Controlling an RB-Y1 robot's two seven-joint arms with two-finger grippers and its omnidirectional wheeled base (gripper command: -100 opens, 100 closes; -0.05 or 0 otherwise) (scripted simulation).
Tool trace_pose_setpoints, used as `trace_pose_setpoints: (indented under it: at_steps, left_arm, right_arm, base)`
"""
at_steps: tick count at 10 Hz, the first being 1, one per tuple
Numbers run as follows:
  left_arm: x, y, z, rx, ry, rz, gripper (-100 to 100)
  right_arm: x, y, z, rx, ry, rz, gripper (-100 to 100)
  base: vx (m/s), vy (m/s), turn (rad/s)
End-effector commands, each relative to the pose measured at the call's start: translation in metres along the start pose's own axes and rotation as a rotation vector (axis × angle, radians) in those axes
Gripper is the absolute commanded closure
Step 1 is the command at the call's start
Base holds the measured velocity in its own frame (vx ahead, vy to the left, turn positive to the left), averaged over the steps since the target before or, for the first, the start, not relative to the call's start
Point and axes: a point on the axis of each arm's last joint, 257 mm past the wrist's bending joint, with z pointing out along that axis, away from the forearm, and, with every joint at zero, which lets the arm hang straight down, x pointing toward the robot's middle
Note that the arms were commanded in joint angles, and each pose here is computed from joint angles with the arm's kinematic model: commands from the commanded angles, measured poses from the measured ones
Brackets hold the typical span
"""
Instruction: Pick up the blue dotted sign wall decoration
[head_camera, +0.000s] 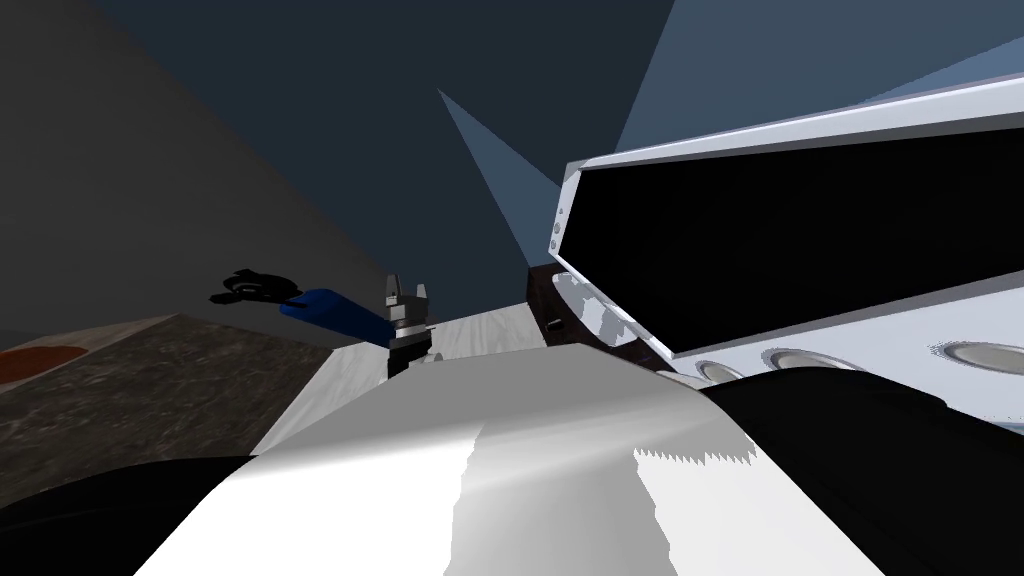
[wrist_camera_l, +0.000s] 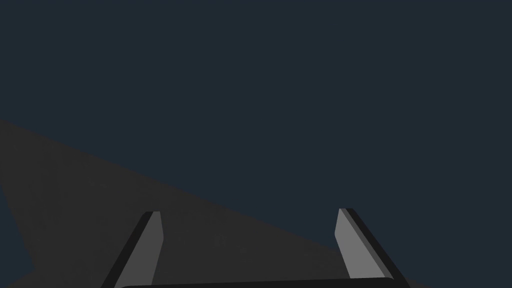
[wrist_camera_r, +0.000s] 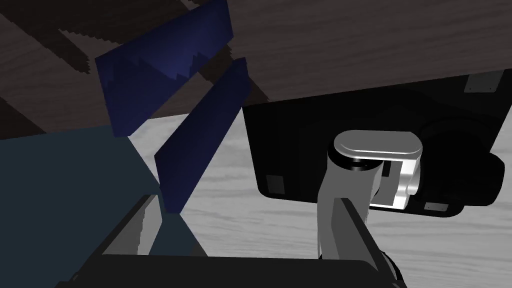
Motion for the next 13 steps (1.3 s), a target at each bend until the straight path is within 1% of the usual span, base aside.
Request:
trace_pose_setpoints:
  at_steps: [1,2,3,5,6,8,9,10,11,12,13]
  left_arm:
    - [0.0,0.0,0.0,0.0,0.0,0.0,0]
    - [0.0,0.0,0.0,0.0,0.0,0.0,0]
    - [0.0,0.0,0.0,0.0,0.0,0.0,0]
    - [0.0,0.0,0.0,0.0,0.0,0.0,0]
    - [0.0,0.0,0.0,0.0,0.0,0.0,0]
    - [0.0,0.0,0.0,0.0,0.0,0.0,0]
    - [0.0,0.0,0.0,0.0,0.0,0.0,0]
    - [0.0,0.0,0.0,0.0,0.0,0.0,0]
    - [0.0,0.0,0.0,0.0,0.0,0.0,0]
    - [0.0,0.0,0.0,0.0,0.0,0.0,0]
    - [0.0,0.0,0.0,0.0,0.0,0.0,0]
  right_arm:
    - [0.027,0.012,-0.012,-0.038,0.055,-0.051,-100]
    - [0.049,0.022,-0.022,-0.073,0.096,-0.094,-100]
    - [0.049,0.022,-0.022,-0.073,0.096,-0.094,-100]
    - [0.088,0.038,-0.044,-0.138,0.165,-0.164,-100]
    - [0.088,0.038,-0.044,-0.138,0.165,-0.164,-100]
    - [0.117,0.05,-0.064,-0.192,0.219,-0.214,-100]
    - [0.129,0.055,-0.072,-0.214,0.239,-0.233,-100]
    - [0.145,0.061,-0.085,-0.246,0.267,-0.256,-100]
    - [0.151,0.064,-0.09,-0.26,0.278,-0.265,-100]
    - [0.146,0.062,-0.084,-0.246,0.27,-0.254,-100]
    - [0.147,0.063,-0.085,-0.25,0.271,-0.258,0]
  base:
    - [0.102,-0.022,0.014]
    - [0.152,-0.027,0.018]
    - [0.11,-0.023,0.011]
    - [0.098,-0.029,0.005]
    - [0.085,-0.04,0.001]
    - [0.086,-0.036,0.0]
    - [0.107,-0.017,-0.002]
    - [0.118,-0.036,-0.014]
    - [0.123,-0.048,-0.012]
    - [0.055,-0.021,0.003]
    - [0.01,-0.004,0.003]
